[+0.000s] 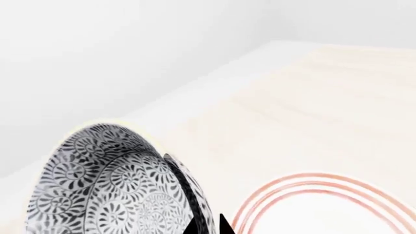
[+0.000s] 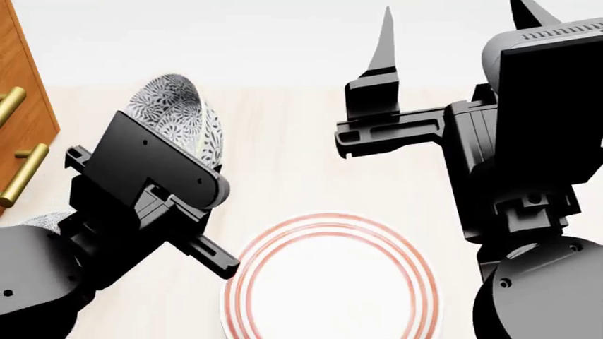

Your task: Put the bowl at the front on the plate.

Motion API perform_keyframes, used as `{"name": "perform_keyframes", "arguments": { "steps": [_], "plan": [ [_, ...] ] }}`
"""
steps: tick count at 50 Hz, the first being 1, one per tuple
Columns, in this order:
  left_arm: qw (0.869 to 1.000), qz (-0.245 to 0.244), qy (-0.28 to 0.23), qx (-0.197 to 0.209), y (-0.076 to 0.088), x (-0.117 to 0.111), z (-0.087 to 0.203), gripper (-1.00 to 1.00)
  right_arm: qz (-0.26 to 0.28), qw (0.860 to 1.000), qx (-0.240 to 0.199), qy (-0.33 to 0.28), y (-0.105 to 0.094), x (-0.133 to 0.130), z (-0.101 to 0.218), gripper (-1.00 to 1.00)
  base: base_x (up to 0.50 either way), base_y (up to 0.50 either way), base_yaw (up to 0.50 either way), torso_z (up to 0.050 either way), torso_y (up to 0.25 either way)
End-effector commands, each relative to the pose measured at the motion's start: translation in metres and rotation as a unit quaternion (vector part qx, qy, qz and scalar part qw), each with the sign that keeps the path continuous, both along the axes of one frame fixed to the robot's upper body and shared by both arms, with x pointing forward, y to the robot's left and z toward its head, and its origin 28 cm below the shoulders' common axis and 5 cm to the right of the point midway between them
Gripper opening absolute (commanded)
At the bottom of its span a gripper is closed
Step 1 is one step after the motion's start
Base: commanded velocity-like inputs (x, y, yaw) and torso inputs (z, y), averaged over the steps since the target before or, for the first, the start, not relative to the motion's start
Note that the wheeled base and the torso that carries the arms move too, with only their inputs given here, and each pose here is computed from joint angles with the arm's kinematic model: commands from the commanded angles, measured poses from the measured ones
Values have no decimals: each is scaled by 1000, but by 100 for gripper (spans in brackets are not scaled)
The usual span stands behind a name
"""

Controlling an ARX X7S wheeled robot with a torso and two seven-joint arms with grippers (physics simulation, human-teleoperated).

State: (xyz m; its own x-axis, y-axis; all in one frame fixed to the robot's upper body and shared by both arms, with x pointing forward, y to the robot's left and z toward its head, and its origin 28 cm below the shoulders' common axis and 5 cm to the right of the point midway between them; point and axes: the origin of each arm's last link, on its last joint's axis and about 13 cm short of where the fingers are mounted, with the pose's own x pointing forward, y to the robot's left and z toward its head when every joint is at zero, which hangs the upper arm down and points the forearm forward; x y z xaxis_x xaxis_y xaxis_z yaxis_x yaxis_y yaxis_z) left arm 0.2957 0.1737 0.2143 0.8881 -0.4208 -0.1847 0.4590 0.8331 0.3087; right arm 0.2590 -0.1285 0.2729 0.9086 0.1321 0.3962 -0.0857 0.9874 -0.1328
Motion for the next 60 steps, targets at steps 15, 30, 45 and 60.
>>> {"name": "perform_keyframes", "arguments": {
  "steps": [15, 30, 45, 60],
  "plan": [
    [999, -17, -27, 5, -10, 24, 6, -100, 6, 1000, 1, -6, 0, 0, 0, 100, 0, 0, 0, 0, 1],
    [999, -36, -33, 15, -18, 34, 5, -100, 14, 1000, 0, -15, 2, -3, 6, 100, 0, 0, 0, 0, 1],
    [998, -46, -36, 35, -27, 52, 0, -100, 22, 999, -2, -25, 3, -4, 10, 100, 0, 0, 0, 0, 0],
    [997, -48, -29, 56, -29, 66, -9, -100, 32, 999, 1, -32, 5, -4, 12, 100, 0, 0, 0, 0, 1]
  ]
}}
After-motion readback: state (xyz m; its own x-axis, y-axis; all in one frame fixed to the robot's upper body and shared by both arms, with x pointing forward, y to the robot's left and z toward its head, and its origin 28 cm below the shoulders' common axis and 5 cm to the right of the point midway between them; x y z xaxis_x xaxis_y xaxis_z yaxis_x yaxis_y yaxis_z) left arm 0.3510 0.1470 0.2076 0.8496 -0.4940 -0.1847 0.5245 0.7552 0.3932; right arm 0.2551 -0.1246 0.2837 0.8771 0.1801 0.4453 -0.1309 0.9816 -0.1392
